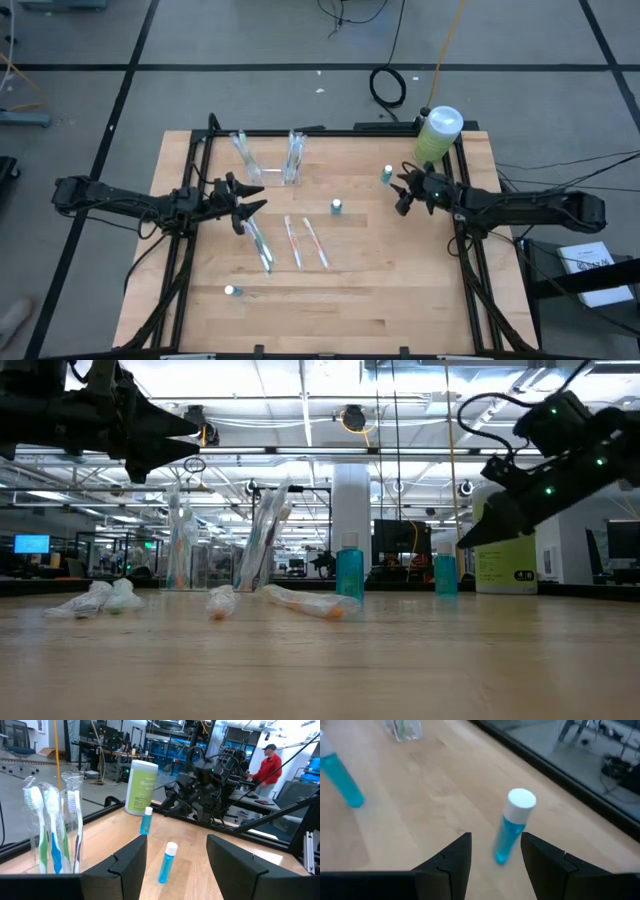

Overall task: Pick & Place toothbrushing station
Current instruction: Put the blue mouthwash into the transparent organizer

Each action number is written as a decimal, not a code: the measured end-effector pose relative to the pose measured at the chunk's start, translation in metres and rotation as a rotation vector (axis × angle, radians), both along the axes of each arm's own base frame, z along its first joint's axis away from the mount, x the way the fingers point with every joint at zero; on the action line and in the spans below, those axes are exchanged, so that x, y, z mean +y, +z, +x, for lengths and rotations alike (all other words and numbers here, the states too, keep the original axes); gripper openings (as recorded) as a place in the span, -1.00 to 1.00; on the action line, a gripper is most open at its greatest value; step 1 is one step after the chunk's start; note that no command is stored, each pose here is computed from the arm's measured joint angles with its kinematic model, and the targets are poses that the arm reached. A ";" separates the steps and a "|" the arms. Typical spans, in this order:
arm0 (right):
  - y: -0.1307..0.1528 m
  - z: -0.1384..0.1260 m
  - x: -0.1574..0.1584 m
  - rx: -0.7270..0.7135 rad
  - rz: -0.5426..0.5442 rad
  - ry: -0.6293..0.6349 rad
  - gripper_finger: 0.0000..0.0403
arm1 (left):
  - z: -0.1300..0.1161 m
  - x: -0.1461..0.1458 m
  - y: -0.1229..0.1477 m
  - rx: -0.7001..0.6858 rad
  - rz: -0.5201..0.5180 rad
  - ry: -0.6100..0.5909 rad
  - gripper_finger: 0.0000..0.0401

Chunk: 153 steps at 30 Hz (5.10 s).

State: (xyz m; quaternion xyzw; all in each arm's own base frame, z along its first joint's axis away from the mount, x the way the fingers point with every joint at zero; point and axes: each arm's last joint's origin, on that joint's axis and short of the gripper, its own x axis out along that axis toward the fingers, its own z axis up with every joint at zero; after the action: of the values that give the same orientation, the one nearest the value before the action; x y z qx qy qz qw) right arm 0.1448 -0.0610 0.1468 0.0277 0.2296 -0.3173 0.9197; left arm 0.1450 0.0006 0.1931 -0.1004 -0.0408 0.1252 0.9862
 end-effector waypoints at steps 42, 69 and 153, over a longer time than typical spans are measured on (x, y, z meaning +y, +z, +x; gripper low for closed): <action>-0.055 0.007 -0.024 -0.021 0.048 -0.072 0.14 | 0.000 0.000 0.000 0.008 0.024 0.010 0.05; -0.053 0.038 -0.041 -0.002 0.017 -0.009 -0.60 | 0.000 0.000 0.000 0.004 0.009 0.010 0.05; 0.019 0.123 0.049 -0.138 0.100 0.639 -0.67 | 0.299 0.008 0.092 1.053 0.112 -0.412 0.05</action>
State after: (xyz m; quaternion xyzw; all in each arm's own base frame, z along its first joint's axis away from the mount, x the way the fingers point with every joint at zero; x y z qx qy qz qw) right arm 0.2679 -0.0121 0.1660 0.0209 0.1790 0.0015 0.9836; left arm 0.4445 0.0085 0.2851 0.0221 0.4706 -0.0391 0.8812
